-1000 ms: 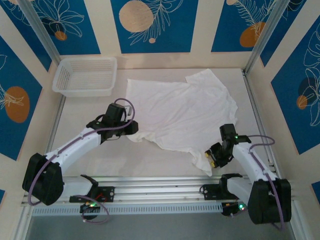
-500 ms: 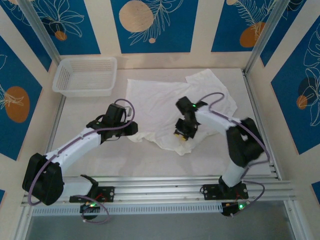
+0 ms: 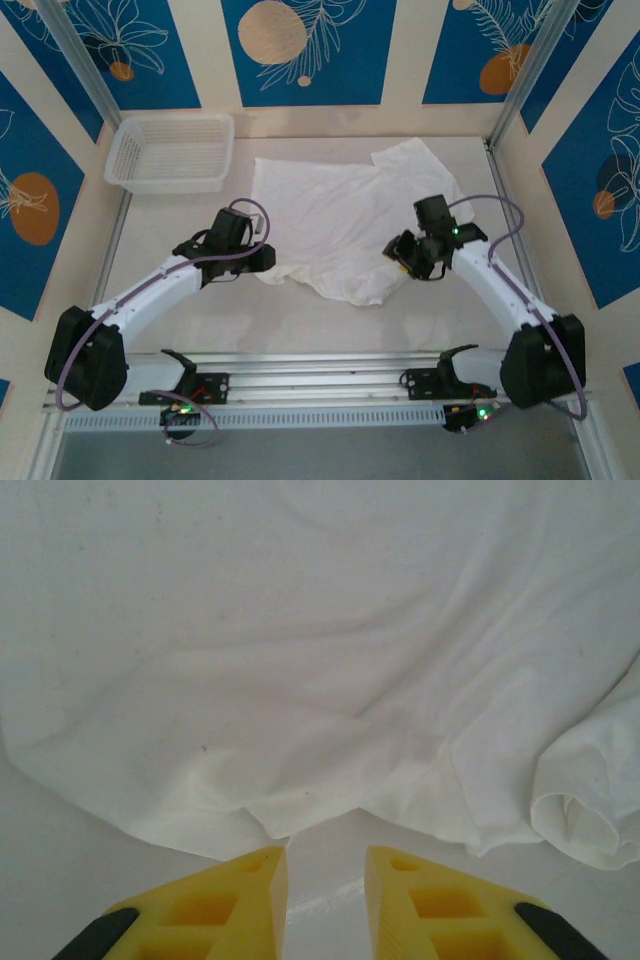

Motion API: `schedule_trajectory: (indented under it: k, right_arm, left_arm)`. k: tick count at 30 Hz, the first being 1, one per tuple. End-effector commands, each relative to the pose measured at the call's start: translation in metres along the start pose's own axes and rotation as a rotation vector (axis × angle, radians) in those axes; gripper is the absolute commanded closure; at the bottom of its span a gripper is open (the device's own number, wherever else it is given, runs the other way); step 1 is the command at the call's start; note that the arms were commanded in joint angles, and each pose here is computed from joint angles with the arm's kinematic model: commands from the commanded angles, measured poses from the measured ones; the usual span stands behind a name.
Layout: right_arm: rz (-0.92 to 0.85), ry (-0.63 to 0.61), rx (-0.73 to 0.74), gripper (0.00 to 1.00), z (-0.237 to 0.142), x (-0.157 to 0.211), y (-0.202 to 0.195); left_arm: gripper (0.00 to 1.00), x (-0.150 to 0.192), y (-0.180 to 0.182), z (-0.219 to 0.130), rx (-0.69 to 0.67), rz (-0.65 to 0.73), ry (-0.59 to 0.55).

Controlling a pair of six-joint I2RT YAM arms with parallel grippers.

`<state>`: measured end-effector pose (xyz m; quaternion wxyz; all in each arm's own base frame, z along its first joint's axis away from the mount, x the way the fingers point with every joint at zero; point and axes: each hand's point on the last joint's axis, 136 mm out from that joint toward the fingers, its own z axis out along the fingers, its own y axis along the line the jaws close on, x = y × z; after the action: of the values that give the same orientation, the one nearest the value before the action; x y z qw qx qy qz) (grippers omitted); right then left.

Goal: Fold the inside-out t-shirt

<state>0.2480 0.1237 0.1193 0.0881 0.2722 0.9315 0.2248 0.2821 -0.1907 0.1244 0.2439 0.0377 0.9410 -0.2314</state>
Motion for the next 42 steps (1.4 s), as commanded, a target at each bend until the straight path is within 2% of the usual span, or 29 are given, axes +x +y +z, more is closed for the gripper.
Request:
schedule_trajectory:
  k: [1, 4, 7, 11, 13, 16, 18, 22, 27, 33, 34, 36, 37, 39, 42]
  right_arm:
    - [-0.028, 0.135, 0.012, 0.57, 0.015, 0.044, -0.006]
    - [-0.155, 0.184, 0.038, 0.57, 0.025, 0.072, 0.006]
    - [-0.277, 0.196, 0.128, 0.56, 0.036, 0.087, 0.016]
    - [-0.573, 0.144, 0.353, 0.51, 0.05, 0.086, 0.016]
    - [-0.664, 0.155, 0.469, 0.48, 0.057, 0.086, 0.009]
    - [-0.745, 0.154, 0.601, 0.49, 0.069, 0.083, -0.002]
    - [-0.763, 0.122, 0.649, 0.56, 0.068, 0.075, -0.002]
    - [-0.825, 0.038, 0.599, 0.92, 0.056, 0.061, 0.024]
    - [-0.924, 0.016, 0.434, 1.0, 0.045, 0.062, 0.073]
    - [-0.988, -0.06, 0.392, 0.98, 0.049, 0.028, 0.119]
    - [-0.989, -0.063, 0.383, 0.91, 0.056, 0.022, 0.124]
    - [-0.974, -0.035, 0.362, 0.7, 0.066, 0.014, 0.128]
    - [-0.967, -0.033, 0.371, 0.64, 0.067, 0.009, 0.128]
    - [-0.951, -0.057, 0.378, 0.59, 0.06, -0.001, 0.129]
    - [-0.852, -0.076, 0.302, 0.59, 0.037, -0.01, 0.127]
  left_arm:
    - [0.73, -0.006, -0.009, -0.002, 0.031, 0.03, -0.006]
    - [0.72, -0.006, -0.01, -0.001, 0.033, 0.033, 0.002]
    - [0.72, -0.005, -0.008, 0.0, 0.023, 0.036, 0.008]
    - [0.72, -0.003, -0.006, -0.001, 0.016, 0.035, 0.007]
    - [0.72, -0.002, -0.005, -0.002, 0.012, 0.037, 0.007]
    - [0.71, -0.002, -0.003, -0.004, 0.001, 0.047, 0.004]
    - [0.71, -0.002, -0.002, -0.005, -0.004, 0.047, 0.003]
    - [0.71, -0.001, -0.002, -0.006, -0.002, 0.045, 0.0]
    - [0.71, -0.001, -0.001, -0.007, -0.013, 0.05, 0.0]
    - [0.71, -0.002, -0.001, -0.007, -0.015, 0.047, -0.002]
    - [0.71, -0.002, 0.0, -0.007, -0.016, 0.047, -0.001]
    - [0.71, -0.001, 0.0, -0.006, -0.02, 0.048, 0.001]
    - [0.71, 0.0, 0.001, -0.007, -0.024, 0.048, 0.004]
    - [0.71, 0.002, 0.004, -0.007, -0.034, 0.047, 0.007]
    - [0.71, 0.004, 0.006, -0.005, -0.038, 0.044, 0.01]
